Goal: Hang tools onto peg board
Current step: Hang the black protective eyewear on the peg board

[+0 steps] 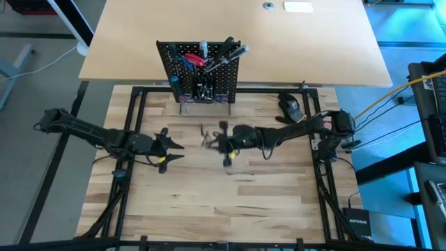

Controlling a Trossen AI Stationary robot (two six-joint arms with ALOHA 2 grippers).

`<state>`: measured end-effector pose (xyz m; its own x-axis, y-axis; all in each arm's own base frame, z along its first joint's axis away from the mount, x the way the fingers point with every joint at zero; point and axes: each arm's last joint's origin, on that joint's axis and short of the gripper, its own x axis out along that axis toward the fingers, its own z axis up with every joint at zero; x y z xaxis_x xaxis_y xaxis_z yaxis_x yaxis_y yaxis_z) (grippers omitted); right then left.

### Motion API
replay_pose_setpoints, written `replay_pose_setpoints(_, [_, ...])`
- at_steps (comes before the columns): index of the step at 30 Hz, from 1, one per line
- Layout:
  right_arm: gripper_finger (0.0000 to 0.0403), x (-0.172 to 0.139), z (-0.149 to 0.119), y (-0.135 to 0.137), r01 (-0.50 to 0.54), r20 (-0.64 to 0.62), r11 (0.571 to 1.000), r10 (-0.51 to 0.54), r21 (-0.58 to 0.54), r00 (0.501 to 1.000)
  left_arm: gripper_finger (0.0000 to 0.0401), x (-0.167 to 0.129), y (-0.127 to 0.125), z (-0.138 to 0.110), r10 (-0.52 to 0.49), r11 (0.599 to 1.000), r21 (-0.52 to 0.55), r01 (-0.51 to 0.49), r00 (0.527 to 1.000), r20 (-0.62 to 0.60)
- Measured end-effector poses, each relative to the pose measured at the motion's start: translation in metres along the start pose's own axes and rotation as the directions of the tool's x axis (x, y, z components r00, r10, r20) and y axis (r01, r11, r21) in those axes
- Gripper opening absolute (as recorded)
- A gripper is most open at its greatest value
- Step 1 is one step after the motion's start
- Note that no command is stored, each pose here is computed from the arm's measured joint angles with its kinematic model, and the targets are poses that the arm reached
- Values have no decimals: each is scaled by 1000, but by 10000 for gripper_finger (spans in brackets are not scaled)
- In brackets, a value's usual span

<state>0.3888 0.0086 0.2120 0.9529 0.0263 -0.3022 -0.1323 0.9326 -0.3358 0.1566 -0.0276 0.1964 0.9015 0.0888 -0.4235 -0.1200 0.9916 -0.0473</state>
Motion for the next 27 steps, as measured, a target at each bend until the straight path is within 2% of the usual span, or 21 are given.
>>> replay_pose_setpoints(3, [38,3,-13,-15,85,-46,995,-87,-46,995,150,2,1,-5,31,999,-34,-31,999,27])
replay_pose_setpoints(7, [39,6,-26,-28,113,-77,991,-119,-69,990,150,4,2,-7,59,998,10,-60,996,70])
replay_pose_setpoints(10, [39,8,-34,-38,148,-97,984,-157,-95,983,150,4,6,-6,142,986,79,-149,986,83])
replay_pose_setpoints(13, [39,9,-39,-47,180,-97,978,-190,-104,977,150,4,13,-5,240,956,148,-252,966,93])
replay_pose_setpoints(15, [39,10,-46,-52,184,-116,977,-196,-106,974,150,5,17,-5,280,943,162,-291,956,91])
replay_pose_setpoints(20, [39,14,-53,-58,158,-77,980,-168,-125,983,150,10,22,-14,300,939,139,-314,947,113])
replay_pose_setpoints(27, [39,22,-67,-58,149,-88,967,-170,-205,981,150,12,23,-18,297,941,120,-315,943,148])
